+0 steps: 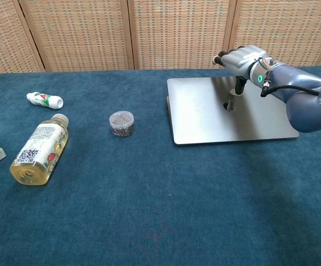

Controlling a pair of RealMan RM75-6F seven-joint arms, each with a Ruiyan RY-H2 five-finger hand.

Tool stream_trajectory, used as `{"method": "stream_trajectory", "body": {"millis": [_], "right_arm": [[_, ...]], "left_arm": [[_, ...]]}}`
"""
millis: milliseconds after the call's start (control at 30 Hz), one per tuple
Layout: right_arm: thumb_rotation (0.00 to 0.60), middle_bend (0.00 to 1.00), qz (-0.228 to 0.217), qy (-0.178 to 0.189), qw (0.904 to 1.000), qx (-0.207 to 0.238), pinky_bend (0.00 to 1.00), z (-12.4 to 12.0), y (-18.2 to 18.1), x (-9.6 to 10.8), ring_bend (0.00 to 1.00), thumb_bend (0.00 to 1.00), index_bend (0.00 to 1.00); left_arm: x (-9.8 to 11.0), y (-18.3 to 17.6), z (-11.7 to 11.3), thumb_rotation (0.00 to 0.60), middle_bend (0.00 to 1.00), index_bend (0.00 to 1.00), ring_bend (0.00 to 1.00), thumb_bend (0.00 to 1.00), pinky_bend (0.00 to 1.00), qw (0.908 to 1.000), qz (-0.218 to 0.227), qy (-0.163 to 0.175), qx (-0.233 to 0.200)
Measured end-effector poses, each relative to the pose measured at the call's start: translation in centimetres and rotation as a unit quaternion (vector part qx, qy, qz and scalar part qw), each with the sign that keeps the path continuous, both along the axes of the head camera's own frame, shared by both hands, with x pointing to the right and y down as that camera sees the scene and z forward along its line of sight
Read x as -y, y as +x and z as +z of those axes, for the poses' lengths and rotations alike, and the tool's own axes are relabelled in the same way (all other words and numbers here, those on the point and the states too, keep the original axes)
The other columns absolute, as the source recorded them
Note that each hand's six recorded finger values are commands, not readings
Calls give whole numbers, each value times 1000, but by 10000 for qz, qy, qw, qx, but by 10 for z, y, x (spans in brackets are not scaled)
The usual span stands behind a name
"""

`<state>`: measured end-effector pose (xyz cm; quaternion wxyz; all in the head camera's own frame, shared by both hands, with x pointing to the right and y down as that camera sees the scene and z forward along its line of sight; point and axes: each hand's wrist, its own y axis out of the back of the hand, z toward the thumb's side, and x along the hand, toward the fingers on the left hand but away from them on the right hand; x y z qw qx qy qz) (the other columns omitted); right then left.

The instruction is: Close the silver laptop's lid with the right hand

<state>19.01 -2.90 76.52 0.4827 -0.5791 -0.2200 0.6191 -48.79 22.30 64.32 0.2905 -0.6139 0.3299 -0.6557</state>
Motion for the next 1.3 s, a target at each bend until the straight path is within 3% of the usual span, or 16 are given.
{"method": "stream_trajectory", "body": {"millis": [367, 1300], "right_arm": [[600, 0, 125, -116, 9998, -98, 0, 4, 16, -1, 0, 0, 0], [600, 0, 92, -225, 9996, -118, 0, 11, 10, -10, 0, 0, 0]], "left_arm": [[0, 1, 4, 600, 0, 0, 0, 0, 0, 10000, 1, -62, 13], [0, 0, 3, 600, 0, 0, 0, 0, 0, 10000, -13, -47, -13]]}}
